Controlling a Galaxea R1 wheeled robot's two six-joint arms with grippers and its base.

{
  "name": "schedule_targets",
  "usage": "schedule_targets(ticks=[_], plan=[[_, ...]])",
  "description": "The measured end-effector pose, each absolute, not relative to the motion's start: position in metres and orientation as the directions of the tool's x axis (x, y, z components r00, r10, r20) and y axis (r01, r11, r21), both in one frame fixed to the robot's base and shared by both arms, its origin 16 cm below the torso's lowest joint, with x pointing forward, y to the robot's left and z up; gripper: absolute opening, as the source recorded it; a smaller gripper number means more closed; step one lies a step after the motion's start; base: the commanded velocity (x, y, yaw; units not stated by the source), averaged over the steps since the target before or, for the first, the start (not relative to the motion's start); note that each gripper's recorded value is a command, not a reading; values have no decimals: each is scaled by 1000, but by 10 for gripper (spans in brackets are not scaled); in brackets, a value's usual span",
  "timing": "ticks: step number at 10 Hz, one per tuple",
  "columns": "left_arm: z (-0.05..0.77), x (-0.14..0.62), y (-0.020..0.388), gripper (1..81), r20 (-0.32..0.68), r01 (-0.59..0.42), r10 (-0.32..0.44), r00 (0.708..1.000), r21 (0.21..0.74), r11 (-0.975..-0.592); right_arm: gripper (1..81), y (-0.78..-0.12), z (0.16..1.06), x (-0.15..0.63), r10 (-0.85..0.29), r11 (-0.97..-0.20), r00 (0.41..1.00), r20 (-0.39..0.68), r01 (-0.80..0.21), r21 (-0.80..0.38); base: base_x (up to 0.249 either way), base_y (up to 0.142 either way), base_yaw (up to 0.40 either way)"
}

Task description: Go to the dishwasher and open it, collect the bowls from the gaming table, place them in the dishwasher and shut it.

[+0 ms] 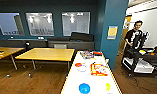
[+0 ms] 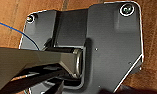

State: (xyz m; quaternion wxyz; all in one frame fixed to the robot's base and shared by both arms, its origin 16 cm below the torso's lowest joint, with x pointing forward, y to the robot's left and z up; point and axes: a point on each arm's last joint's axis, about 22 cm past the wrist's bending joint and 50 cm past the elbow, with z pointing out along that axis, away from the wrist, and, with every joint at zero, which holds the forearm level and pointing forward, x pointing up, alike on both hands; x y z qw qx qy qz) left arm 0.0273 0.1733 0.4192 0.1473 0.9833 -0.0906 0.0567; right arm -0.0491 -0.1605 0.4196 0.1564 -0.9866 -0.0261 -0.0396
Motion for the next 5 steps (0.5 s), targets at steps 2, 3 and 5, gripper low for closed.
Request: schedule_targets(ticks=[2,3,5], plan=[[419,26,175,811,134,-195,-163,977,278,-941,811,-161,420,-48,40,-950,995,93,67,-306,0,0,-83],[419,30,174,811,142,-195,-161,977,278,-941,811,-155,420,-50,43,-947,995,90,69,-314,0,0,0],[419,27,175,811,141,-194,-160,977,277,-941,811,-152,421,-46,43,-946,994,96,72,-318,0,0,0]])
